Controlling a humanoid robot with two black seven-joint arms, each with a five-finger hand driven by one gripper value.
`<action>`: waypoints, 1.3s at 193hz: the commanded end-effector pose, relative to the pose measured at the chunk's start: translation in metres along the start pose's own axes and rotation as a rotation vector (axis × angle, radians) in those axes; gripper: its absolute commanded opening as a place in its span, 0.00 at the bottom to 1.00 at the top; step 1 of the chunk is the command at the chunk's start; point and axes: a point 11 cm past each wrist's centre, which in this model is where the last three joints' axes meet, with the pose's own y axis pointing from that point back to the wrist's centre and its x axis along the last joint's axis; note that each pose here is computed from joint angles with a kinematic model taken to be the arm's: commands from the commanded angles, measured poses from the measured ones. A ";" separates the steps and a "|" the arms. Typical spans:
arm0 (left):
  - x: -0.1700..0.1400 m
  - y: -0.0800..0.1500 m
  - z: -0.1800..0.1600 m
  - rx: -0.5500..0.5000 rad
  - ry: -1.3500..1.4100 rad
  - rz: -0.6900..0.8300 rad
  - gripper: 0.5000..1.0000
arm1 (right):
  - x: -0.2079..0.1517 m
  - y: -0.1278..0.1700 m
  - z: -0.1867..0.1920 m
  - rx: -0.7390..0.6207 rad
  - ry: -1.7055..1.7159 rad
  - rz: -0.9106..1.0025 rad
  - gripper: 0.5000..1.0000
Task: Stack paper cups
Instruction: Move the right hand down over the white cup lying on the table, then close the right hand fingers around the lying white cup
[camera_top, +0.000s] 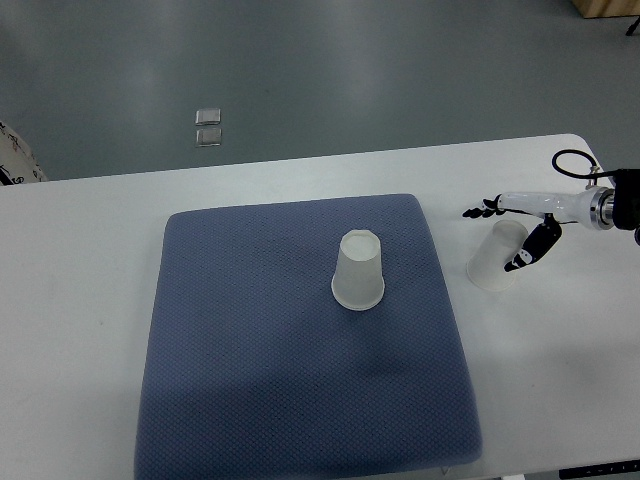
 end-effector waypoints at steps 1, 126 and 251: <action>0.000 0.000 0.000 0.000 0.000 0.001 1.00 | -0.004 0.000 0.002 -0.006 0.005 -0.003 0.79; 0.000 0.000 0.000 0.000 0.000 -0.001 1.00 | -0.010 0.000 0.005 -0.016 0.024 -0.029 0.34; 0.000 0.000 0.000 0.000 0.000 -0.001 1.00 | 0.049 0.011 -0.028 0.094 0.057 0.041 0.03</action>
